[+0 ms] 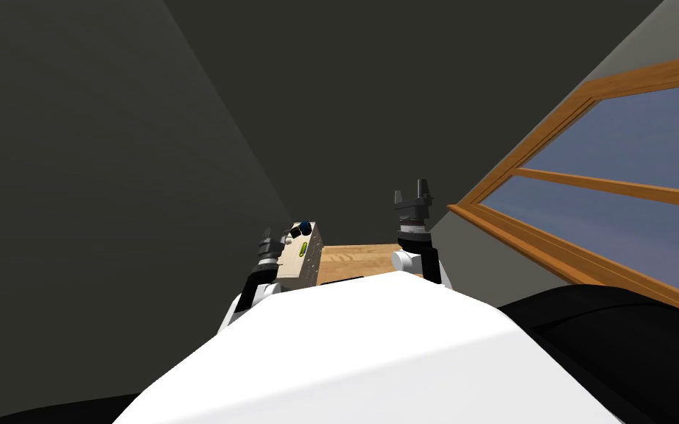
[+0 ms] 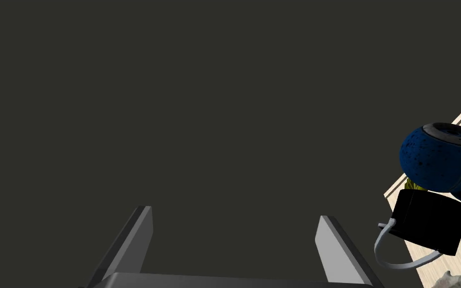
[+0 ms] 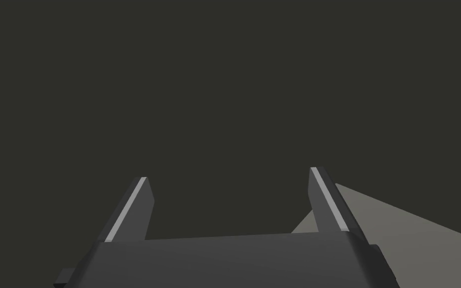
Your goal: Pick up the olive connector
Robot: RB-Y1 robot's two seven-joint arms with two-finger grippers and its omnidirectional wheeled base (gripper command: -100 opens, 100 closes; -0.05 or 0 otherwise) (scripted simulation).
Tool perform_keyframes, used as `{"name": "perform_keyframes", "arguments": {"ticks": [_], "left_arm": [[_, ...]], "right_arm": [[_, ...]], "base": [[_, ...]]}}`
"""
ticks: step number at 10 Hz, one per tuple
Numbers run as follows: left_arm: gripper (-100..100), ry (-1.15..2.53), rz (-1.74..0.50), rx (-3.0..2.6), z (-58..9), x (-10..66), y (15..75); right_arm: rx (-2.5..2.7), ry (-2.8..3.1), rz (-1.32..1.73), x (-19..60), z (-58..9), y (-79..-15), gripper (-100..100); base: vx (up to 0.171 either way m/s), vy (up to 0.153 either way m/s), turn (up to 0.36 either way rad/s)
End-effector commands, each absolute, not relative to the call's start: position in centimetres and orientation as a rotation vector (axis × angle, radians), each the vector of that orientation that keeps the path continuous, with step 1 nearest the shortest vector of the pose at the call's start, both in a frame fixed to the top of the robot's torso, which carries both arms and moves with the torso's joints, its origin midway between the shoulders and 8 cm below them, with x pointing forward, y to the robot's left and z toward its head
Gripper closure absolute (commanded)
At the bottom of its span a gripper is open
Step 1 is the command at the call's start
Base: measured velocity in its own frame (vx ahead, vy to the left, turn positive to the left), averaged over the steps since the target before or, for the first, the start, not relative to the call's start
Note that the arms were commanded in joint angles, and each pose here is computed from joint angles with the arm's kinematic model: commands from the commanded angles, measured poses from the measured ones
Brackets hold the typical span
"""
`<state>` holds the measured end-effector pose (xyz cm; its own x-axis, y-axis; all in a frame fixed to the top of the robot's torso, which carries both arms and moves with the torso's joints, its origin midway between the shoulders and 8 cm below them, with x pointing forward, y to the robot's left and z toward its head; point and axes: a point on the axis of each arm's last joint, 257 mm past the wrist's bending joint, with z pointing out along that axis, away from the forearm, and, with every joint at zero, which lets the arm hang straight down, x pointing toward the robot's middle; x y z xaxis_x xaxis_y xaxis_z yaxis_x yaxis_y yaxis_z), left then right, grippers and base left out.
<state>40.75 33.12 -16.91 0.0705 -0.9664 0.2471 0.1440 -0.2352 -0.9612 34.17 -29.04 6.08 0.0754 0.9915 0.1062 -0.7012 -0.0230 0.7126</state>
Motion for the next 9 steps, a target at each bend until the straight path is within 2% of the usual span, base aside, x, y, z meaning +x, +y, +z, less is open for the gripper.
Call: {"name": "perform_keyframes", "arguments": {"ticks": [1,9], "left_arm": [[-100,0.926,-1.374,-1.431,-19.8,41.0,33.7],[-100,0.939,-1.288,-1.791,-29.0,40.4,35.7]], "right_arm": [[0.72,0.516,1.449,34.2,6.1,-29.0,0],[0.72,0.516,1.449,34.2,6.1,-29.0,0]], "base": [[0.058,-0.04,-0.025],[0.052,-0.029,-0.017]]}}
